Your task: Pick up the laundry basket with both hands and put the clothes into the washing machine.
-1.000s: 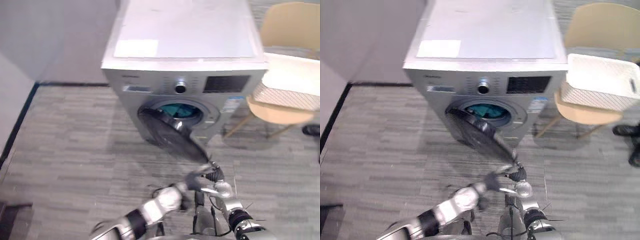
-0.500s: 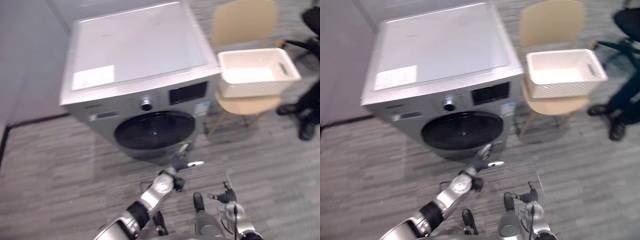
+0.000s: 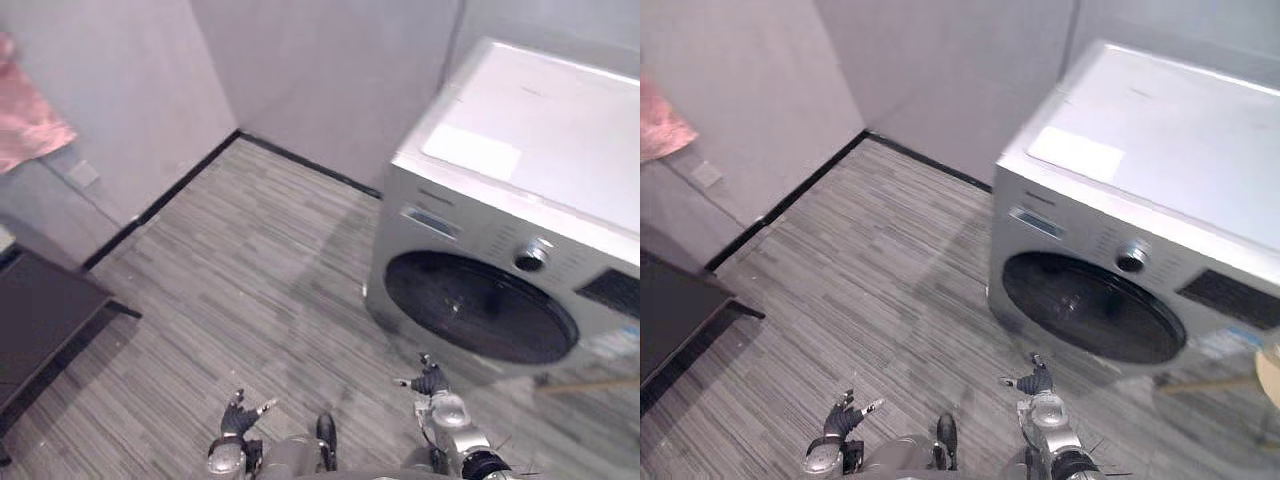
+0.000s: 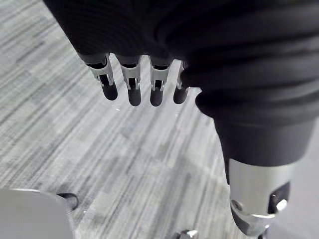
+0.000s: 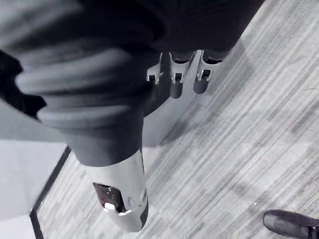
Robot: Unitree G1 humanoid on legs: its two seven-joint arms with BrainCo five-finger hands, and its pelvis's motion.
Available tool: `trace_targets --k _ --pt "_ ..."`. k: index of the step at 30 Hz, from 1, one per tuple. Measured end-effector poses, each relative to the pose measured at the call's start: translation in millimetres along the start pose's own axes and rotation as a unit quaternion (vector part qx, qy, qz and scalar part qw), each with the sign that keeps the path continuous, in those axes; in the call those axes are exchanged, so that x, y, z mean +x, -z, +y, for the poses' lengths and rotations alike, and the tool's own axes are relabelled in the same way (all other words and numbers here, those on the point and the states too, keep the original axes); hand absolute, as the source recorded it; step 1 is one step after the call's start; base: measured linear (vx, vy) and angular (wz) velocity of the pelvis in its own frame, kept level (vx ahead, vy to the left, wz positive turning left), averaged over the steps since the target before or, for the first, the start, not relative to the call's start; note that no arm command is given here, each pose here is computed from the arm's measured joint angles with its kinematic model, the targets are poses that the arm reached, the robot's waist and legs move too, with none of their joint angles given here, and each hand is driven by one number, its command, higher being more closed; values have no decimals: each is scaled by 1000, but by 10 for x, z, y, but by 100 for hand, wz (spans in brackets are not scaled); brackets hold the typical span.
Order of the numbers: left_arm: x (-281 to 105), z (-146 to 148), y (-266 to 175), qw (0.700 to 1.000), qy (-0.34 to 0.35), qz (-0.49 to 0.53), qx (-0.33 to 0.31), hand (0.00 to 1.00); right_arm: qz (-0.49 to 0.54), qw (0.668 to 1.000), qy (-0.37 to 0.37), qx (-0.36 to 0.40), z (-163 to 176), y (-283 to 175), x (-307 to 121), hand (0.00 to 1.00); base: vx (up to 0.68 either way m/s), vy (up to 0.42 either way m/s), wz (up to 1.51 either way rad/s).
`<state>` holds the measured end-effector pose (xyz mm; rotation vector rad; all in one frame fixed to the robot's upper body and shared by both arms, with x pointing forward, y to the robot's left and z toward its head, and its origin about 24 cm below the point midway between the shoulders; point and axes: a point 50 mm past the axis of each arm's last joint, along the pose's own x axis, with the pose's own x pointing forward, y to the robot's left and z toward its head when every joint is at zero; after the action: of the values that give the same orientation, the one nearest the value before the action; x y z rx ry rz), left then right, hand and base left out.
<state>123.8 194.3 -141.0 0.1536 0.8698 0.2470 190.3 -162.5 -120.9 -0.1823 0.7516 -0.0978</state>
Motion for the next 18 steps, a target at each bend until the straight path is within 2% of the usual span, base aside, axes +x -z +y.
trace_targets --k 3,6,9,13,15,18 --pt "48 37 -107 1000 -16 -12 -19 0 -4 1000 -15 5 12 22 -27 0 344 -19 161" --pt "90 -46 -260 999 -10 -32 -37 0 -27 1000 -9 13 -189 8 -40 0 279 -150 182" --pt "86 15 -221 998 -22 -27 -46 0 -8 1000 -10 19 -131 137 -100 0 290 -252 185" --pt "41 -44 -137 994 -41 -9 -99 0 -29 999 -19 35 -18 -1 -79 0 239 -243 105" --pt "10 -114 -77 994 -34 3 -102 0 -21 999 -20 45 26 30 -87 0 134 -173 85" --pt "22 -179 -127 996 -21 -3 -86 0 2 999 -2 52 -78 136 -78 0 40 -53 73"
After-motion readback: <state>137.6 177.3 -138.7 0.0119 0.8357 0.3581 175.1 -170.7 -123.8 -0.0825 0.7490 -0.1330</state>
